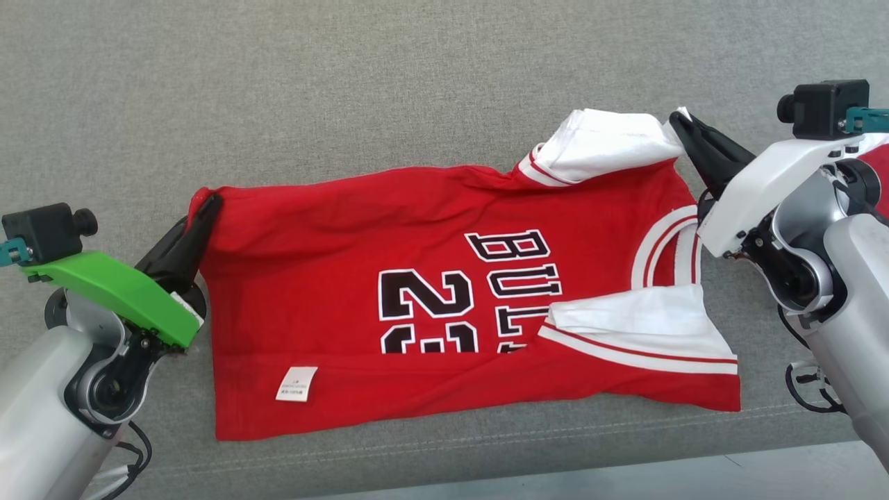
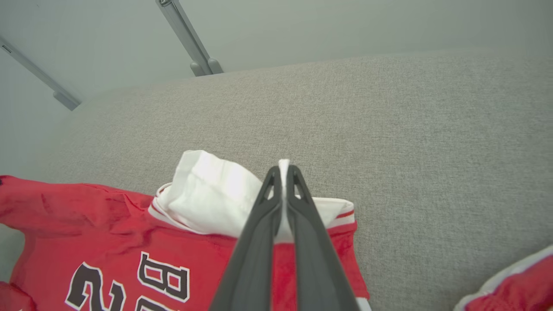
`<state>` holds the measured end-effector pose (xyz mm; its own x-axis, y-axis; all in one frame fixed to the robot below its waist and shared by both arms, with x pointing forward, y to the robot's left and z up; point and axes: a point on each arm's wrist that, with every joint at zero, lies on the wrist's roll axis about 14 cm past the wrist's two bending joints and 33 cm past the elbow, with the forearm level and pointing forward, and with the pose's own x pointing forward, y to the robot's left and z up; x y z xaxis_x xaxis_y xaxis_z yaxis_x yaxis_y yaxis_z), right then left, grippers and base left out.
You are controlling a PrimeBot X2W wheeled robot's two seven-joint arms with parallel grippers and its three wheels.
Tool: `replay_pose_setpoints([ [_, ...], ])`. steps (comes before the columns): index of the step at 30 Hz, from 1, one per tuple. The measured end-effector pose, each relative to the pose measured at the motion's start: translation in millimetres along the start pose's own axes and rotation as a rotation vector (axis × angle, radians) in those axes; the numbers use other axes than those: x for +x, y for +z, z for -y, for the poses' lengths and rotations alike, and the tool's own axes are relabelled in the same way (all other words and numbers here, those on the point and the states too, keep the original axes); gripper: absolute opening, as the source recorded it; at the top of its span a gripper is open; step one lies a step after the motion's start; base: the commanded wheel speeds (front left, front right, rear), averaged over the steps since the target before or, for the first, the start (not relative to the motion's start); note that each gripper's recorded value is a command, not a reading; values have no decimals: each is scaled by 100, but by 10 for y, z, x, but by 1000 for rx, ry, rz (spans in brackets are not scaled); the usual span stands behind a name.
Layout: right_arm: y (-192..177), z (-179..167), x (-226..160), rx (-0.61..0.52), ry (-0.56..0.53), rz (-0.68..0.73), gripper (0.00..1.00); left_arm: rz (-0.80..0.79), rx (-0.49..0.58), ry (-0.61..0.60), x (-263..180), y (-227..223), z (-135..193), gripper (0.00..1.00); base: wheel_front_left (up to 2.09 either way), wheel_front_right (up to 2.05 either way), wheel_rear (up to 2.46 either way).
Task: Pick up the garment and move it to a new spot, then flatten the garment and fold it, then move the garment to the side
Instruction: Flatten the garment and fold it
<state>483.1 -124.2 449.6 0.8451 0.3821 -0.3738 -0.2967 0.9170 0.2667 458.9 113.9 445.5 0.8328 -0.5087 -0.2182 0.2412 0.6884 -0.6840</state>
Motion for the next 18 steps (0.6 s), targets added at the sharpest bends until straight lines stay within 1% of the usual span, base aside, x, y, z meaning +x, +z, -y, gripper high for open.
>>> replay_pose_setpoints([
  [3,25,-35,-19,5,7,9,0,15,5,-3,-8,25,12,23,0,0,0],
  [5,15,-52,-28,6,12,8,0,21,14,-4,-11,30,14,24,0,0,0],
  [8,11,-75,-36,5,19,4,0,6,44,-8,-23,-13,16,18,0,0,0],
  [11,5,-100,-45,5,27,2,0,-7,88,-15,-32,-42,18,5,0,0,0],
  [13,-14,-95,-54,7,21,-4,0,1,94,-15,-37,-20,12,0,0,0,0],
  [18,-7,-100,-89,5,22,0,0,4,136,-25,-59,-14,29,0,0,0,0],
])
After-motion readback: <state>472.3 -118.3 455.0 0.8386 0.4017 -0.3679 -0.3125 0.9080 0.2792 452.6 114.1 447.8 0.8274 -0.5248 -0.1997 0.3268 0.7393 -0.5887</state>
